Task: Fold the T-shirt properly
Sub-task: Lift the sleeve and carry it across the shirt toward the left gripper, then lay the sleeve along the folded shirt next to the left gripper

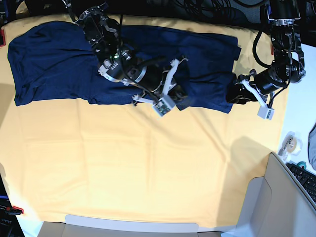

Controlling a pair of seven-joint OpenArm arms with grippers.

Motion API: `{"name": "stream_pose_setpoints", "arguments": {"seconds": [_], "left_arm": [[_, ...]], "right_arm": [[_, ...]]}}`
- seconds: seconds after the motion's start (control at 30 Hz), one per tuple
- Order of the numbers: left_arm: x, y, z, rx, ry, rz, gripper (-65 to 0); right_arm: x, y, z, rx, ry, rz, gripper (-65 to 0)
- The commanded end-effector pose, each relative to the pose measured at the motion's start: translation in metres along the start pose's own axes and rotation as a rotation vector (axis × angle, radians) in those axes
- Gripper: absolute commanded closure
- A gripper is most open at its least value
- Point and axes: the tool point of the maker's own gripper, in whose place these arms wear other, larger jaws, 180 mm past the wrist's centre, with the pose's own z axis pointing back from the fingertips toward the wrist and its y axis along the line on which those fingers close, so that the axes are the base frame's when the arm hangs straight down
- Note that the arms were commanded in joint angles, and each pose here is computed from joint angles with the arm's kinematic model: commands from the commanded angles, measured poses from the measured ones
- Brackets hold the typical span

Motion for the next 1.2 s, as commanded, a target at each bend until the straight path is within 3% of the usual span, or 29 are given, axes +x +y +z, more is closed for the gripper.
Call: {"name": "stream_pose_setpoints", "arguments": {"seconds": [0.0,0.27,0.57,0.87,1.07,1.17], "left_arm": [[0.019,-0.001,0.006,-0.006,-0.053,-0.025,-22.1],[0.018,-0.001,0.006,-0.006,-0.053,-0.026,-22.1],[0.019,-0.001,0.006,-0.007,-0.053,-0.025,-22.1],[0.019,-0.001,0.006,-0.007,-0.053,-0.025,-22.2],[0.019,-0.001,0.006,-0.007,-0.053,-0.025,-22.3],[0.019,-0.001,0.006,-0.007,-0.053,-0.025,-22.3]], "right_arm": [[0.012,0.002,-0.001,0.009,-0.040,0.014,0.0],[-0.003,0.033,-0.019,0.096,0.028,0.068,0.0],[0.001,0.039,-0.020,0.108,0.020,0.071,-0.3],[0.001,0.039,-0.020,0.109,0.021,0.072,-28.5],[0.011,0.038,-0.016,0.106,-0.012,0.069,-31.6],[0.021,0.012,-0.010,0.037,-0.054,0.000,-31.6]]}}
